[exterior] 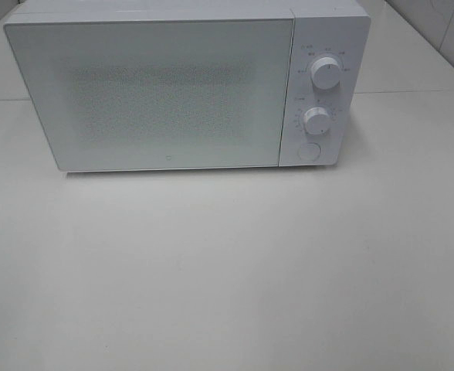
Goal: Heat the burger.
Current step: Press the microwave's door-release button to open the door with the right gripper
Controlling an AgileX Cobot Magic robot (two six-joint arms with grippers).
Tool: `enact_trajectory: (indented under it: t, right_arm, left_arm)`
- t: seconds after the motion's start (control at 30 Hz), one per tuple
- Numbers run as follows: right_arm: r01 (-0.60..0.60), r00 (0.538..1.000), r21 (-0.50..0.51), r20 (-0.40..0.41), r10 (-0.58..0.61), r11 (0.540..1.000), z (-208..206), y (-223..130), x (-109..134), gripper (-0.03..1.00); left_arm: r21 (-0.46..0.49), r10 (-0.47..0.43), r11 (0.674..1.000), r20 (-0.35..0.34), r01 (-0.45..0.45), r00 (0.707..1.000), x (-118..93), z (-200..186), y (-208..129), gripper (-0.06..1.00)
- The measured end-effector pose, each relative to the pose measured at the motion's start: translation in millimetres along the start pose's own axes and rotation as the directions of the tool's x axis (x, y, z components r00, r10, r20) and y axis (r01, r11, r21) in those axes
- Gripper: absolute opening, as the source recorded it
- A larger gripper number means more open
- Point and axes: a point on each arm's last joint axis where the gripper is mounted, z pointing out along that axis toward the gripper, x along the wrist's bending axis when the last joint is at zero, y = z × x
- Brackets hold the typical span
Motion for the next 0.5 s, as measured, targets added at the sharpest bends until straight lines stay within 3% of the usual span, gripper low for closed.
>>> enact_trajectory:
  t: [0.07,0.3,0.5]
  right_arm:
    - [-0.004,1.0,0.026,-0.007,0.004,1.0,3.5,2.0,0.6,0.65]
    - [-0.001,1.0,0.258,-0.01,0.004,0.966,37.3,17.6,0.7,0.65]
    - [-0.001,1.0,0.26,-0.01,0.004,0.966,59.2,36.0,0.5,0.65]
  left_arm:
    - [0.0,0.0,1.0,0.0,0.0,1.0,0.0,0.0,0.0,0.0]
    - [0.0,0.0,1.0,0.0,0.0,1.0,0.0,0.0,0.0,0.0]
    - [0.0,0.0,1.0,0.0,0.0,1.0,0.0,0.0,0.0,0.0]
